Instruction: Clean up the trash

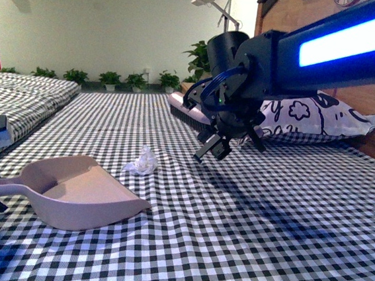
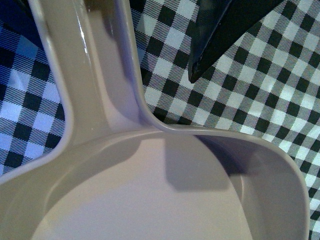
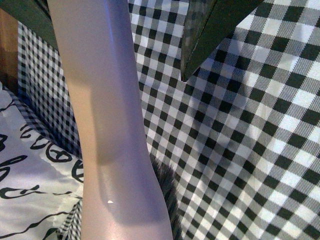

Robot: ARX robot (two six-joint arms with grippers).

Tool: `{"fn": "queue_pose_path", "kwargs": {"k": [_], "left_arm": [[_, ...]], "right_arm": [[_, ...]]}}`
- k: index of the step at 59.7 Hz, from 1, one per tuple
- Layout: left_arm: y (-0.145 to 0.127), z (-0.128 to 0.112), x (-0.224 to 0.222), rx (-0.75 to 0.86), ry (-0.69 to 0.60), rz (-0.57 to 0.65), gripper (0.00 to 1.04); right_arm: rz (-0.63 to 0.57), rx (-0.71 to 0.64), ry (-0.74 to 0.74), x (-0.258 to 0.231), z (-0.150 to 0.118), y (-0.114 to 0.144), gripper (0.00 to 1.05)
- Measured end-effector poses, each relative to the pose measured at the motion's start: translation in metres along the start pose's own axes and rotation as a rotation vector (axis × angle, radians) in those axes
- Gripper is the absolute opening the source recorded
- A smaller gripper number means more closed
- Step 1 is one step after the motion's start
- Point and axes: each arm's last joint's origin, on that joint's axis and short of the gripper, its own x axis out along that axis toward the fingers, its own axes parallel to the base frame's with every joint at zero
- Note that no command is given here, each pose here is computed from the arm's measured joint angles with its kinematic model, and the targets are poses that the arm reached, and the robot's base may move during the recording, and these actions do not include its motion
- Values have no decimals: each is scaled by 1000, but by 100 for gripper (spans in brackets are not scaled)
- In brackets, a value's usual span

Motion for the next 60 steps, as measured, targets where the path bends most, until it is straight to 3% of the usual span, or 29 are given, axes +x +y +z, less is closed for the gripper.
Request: {"fn": "queue_pose_path", "kwargs": {"k": [9,23,35,42,52,57,60], "left_arm": [[0,0,0,0,0,0,61],[0,0,0,0,0,0,61],[0,0,0,1,0,0,61],[0,0,0,1,0,0,61],[0,0,0,2,0,0,61],[0,0,0,2,0,-1,61],[0,0,0,2,0,0,61]], "right_arm": [[18,-65,32,15,-5,18,47],[216,-146,43,12,-7,60,47],[323,-158,7,-5,2,80,47],[414,-128,-19,-19,8,81,47],[664,-14,-90,-57,20,74,47],[776,65,-157,-82,29,63,47],[785,88,-185,-92,33,55,47]]}}
